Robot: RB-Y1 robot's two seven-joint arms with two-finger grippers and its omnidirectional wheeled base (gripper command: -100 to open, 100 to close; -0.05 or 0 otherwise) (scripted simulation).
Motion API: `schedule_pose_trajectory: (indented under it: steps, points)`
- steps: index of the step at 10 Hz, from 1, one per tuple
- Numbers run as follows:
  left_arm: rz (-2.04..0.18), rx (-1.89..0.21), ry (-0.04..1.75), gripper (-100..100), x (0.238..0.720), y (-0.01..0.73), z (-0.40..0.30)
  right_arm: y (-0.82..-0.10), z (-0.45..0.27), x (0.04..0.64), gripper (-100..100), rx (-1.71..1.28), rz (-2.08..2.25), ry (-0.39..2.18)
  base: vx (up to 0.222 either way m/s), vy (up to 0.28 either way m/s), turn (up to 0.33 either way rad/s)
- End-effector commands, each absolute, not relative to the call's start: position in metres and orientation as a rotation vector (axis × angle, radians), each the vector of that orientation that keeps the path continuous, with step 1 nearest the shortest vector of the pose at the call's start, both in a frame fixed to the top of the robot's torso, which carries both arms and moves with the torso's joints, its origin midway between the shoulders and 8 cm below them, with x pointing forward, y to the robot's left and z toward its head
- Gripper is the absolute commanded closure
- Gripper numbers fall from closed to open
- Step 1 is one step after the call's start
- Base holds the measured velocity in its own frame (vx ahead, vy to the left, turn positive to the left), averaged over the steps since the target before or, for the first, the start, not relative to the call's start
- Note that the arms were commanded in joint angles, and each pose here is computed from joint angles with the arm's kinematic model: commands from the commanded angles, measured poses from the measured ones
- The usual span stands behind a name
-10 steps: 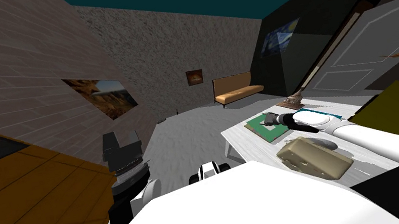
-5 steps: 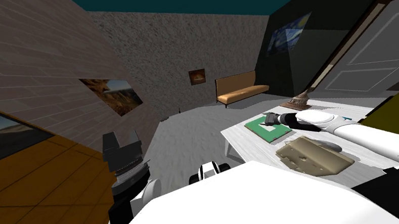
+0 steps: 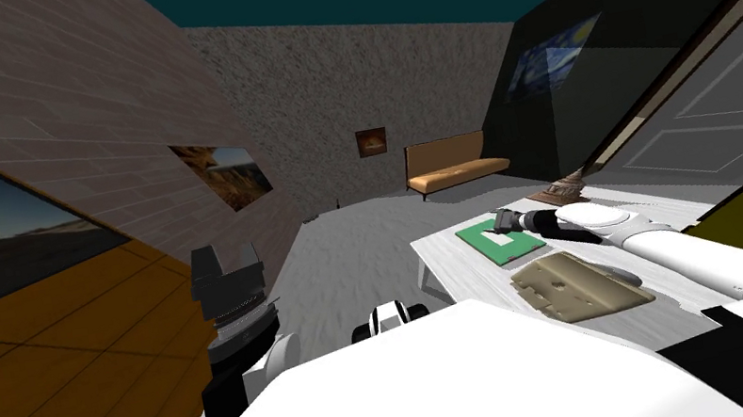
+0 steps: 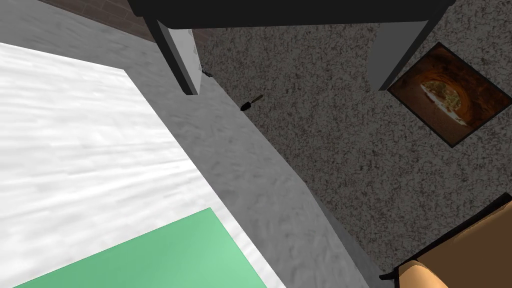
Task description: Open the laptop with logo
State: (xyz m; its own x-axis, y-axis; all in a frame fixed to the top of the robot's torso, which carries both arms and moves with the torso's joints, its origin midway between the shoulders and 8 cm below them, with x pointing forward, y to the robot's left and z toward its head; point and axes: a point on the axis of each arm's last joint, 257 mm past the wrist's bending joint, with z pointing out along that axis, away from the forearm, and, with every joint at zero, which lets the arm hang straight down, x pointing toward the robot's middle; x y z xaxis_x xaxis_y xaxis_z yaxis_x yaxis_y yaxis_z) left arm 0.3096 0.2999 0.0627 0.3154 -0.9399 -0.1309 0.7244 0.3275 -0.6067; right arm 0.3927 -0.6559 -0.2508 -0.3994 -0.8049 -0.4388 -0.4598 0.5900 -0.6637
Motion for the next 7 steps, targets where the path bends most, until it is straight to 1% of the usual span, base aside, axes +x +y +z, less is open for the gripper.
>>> schedule_pose_trajectory:
  steps: [1, 6, 7]
  points:
    - [-1.155, -0.488, 0.516, 0, 0.3096, 0.2999, 0.0627, -0.6537, -0.2488, 0.3926, -100, -1.006, -0.552, 2.035, -0.056, -0.036, 0.072]
    - [-1.155, -0.488, 0.516, 0, 0.3096, 0.2999, 0.0627, -0.6499, -0.2429, 0.3937, -100, -1.007, -0.515, 1.991, -0.052, -0.029, 0.083]
    - [-1.155, -0.488, 0.516, 0, 0.3096, 0.2999, 0.0627, -0.6504, -0.2437, 0.3936, -100, -1.005, -0.52, 1.997, -0.027, -0.014, 0.019]
